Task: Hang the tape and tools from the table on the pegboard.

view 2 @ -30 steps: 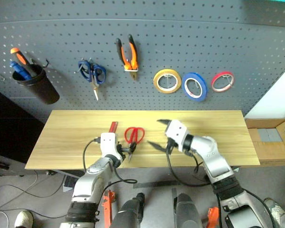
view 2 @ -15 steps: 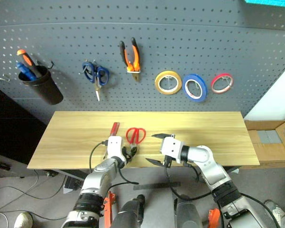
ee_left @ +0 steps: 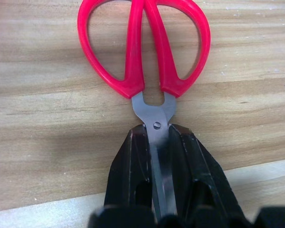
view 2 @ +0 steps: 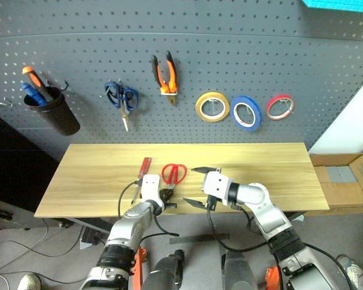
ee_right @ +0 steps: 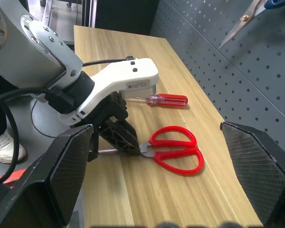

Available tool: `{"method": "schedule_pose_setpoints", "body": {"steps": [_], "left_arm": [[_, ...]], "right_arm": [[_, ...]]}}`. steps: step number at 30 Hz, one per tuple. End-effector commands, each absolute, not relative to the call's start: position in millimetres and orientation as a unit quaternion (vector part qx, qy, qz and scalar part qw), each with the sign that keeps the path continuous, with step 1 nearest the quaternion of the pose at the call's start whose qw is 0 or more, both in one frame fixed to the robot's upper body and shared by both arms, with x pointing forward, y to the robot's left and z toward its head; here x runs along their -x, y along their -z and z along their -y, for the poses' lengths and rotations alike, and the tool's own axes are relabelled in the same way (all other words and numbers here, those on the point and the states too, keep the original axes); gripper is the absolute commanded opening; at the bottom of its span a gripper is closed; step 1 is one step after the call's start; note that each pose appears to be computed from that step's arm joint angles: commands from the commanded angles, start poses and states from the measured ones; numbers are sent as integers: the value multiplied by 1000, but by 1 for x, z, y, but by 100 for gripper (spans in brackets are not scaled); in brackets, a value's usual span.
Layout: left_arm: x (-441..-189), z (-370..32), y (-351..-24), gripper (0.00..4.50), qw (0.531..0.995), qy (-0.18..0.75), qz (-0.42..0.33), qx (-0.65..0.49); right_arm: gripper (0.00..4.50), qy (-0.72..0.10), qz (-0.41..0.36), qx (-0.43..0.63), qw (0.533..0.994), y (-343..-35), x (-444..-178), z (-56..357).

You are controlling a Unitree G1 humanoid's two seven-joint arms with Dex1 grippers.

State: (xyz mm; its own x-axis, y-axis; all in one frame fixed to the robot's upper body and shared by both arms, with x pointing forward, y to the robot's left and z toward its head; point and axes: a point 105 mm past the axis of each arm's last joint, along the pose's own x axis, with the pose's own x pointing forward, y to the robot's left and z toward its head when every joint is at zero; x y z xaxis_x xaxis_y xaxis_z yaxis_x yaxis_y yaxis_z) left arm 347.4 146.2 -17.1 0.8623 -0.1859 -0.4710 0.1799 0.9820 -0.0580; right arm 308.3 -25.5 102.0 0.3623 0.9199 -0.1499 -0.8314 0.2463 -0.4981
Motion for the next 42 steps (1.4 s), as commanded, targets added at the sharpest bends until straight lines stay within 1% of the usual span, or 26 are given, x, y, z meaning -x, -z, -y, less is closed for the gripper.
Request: {"method": "schedule_pose_setpoints", "body": {"steps": [1, 3, 5, 6, 8, 11, 15, 19, 21, 28, 37, 42], "left_arm": [[-341, -150, -8, 25, 973, 114, -191, -55], [-332, -158, -19, 25, 975, 109, -167, -93], [-320, -176, -27, 25, 975, 86, -148, -140], [-313, -189, -37, 25, 973, 73, -125, -178], [-303, -201, -51, 25, 968, 63, -95, -225], [-296, -214, -78, 25, 958, 50, -42, -280], [-295, -222, -102, 25, 948, 44, 10, -314], [-312, -238, -133, 25, 922, 51, 63, -379], [-323, -247, -146, 25, 919, 38, 81, -384], [-345, -255, -181, 25, 917, 21, 133, -376], [-359, -254, -181, 25, 937, 31, 124, -326], [-364, -256, -167, 25, 956, 35, 91, -276]], "right_arm": [[450, -539, 140, 234, 797, -140, -312, 26], [450, -537, 155, 223, 799, -153, -310, 25], [450, -532, 168, 210, 803, -166, -307, 23], [450, -525, 180, 195, 809, -176, -307, 22], [450, -516, 193, 178, 816, -187, -307, 22], [450, -504, 214, 156, 822, -203, -308, 20], [450, -496, 230, 140, 826, -215, -310, 17], [450, -489, 253, 126, 825, -228, -313, 8], [450, -488, 259, 126, 824, -230, -315, 6], [450, -477, 271, 126, 826, -237, -320, 7], [450, -468, 274, 132, 830, -239, -321, 9], [450, -461, 274, 136, 833, -241, -323, 13]]}}
